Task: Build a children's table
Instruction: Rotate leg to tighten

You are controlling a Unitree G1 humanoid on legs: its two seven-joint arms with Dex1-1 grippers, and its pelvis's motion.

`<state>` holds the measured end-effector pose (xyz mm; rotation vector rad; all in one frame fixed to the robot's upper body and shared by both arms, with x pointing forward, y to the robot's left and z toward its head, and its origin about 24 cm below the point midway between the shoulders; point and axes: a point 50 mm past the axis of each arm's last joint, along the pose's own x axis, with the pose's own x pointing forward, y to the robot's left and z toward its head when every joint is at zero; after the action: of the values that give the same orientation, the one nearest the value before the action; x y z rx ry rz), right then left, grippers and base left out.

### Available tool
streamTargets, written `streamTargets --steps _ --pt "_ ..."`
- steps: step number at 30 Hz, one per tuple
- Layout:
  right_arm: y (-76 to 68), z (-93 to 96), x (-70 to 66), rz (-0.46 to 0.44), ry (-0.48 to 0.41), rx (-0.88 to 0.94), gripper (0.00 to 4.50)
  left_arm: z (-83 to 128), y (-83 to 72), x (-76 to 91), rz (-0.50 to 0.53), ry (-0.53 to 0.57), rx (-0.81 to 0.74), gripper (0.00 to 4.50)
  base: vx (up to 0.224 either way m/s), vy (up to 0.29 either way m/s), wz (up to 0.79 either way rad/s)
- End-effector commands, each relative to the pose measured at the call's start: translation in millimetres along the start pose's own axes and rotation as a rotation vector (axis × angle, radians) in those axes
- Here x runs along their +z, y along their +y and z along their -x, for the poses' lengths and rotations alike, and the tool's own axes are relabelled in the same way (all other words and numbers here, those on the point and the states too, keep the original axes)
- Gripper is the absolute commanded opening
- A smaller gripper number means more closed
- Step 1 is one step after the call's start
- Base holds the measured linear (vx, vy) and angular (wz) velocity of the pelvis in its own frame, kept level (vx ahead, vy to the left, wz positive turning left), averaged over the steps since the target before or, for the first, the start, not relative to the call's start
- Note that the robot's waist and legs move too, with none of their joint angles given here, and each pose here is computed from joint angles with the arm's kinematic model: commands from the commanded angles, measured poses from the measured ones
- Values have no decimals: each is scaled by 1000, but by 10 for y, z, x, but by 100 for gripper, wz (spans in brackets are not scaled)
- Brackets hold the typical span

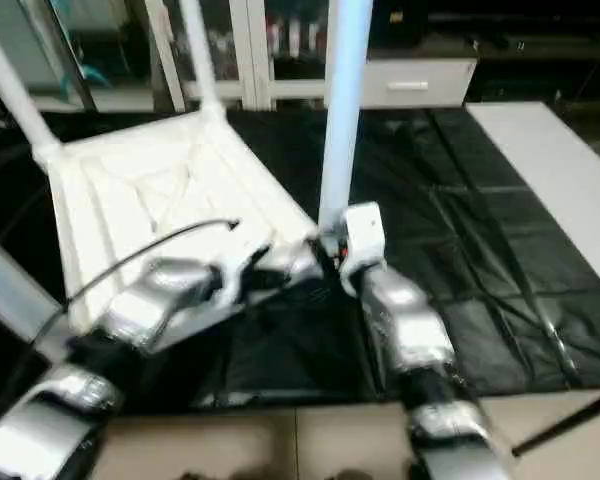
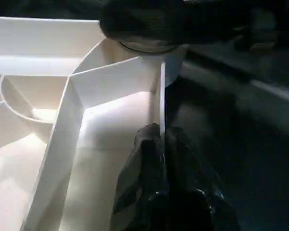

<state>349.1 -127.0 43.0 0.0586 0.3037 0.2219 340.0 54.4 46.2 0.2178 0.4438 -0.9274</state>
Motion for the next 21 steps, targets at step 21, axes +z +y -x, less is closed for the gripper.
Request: streamTargets --steps 21 --pt "22 2 100 -4 -92 99 396 113 120 31 -199 -58 10 0 0 0 0"
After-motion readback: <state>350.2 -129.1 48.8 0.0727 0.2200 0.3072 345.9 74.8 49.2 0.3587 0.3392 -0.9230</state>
